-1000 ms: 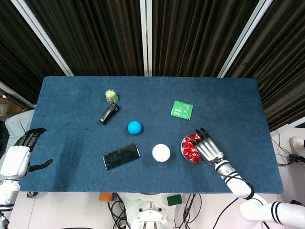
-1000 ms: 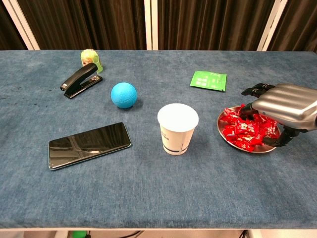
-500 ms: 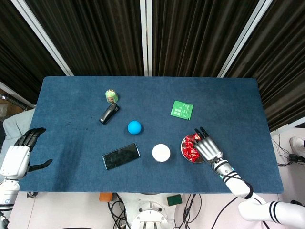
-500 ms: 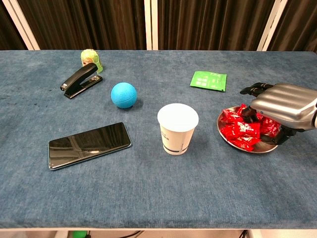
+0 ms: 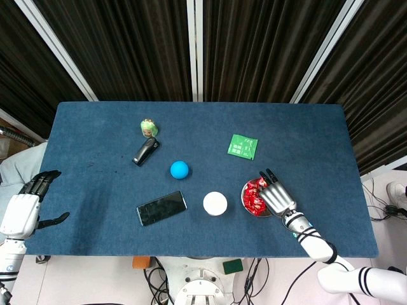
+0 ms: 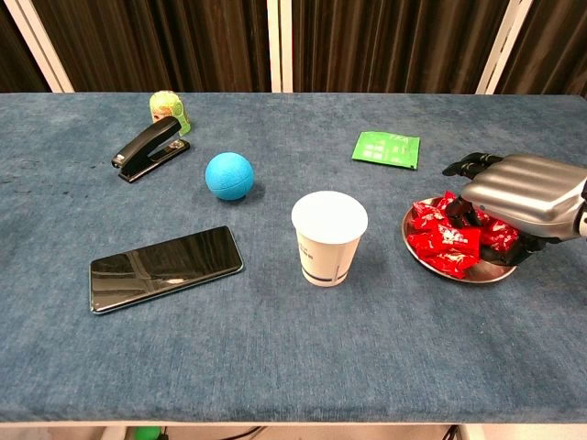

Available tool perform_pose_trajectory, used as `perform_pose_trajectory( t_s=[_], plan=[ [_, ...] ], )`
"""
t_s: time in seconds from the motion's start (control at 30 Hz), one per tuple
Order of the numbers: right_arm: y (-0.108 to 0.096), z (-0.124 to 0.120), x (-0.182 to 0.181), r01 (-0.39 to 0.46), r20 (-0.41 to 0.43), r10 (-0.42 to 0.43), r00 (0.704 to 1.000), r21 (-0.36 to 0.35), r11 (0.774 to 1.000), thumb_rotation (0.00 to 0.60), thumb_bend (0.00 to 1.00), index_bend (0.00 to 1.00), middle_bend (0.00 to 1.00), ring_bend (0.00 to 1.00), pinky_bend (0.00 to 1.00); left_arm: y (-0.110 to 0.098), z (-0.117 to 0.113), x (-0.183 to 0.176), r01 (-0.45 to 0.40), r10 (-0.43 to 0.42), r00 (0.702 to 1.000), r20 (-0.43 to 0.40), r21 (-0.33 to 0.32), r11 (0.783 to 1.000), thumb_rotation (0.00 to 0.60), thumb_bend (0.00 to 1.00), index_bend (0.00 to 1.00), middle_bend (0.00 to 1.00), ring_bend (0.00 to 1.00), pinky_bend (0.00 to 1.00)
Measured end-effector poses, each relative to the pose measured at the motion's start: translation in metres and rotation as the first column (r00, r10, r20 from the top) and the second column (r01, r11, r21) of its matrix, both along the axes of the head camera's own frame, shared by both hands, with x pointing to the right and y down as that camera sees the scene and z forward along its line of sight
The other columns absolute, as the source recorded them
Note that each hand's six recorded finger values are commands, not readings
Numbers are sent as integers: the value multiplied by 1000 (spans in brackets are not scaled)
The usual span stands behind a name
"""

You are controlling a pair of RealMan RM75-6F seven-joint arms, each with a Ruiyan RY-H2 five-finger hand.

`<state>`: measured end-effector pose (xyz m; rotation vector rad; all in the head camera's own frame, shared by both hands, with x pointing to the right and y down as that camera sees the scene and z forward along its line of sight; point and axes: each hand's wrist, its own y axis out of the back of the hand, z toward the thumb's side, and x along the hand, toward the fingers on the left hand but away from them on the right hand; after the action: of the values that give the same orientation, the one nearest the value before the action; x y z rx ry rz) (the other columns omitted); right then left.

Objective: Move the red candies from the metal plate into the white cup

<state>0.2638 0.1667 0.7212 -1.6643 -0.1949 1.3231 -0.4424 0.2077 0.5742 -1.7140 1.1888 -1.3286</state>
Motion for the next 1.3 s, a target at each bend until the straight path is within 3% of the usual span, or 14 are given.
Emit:
perform_pose_trajectory(
  t_s=[0.73, 1.0, 1.3],
  plan=[
    [-19, -33, 1, -19, 60, 14, 998, 88, 996, 600, 476, 749, 610, 76, 0, 1, 2, 0, 3, -3, 1000, -7, -4, 1000, 600, 44, 151, 129, 111, 230],
    [-31, -59, -7, -26, 114, 9, 993, 147, 989, 600, 477, 762, 618, 77, 0, 1, 2, -1, 5, -5, 1000, -8, -2, 1000, 600, 44, 151, 129, 111, 230],
    [-33, -96, -31, 21, 174, -59, 983, 212, 977, 600, 477, 771, 625, 77, 0, 1, 2, -1, 8, -8, 1000, -15, 0, 1000, 600, 44, 151, 129, 111, 231]
  ],
)
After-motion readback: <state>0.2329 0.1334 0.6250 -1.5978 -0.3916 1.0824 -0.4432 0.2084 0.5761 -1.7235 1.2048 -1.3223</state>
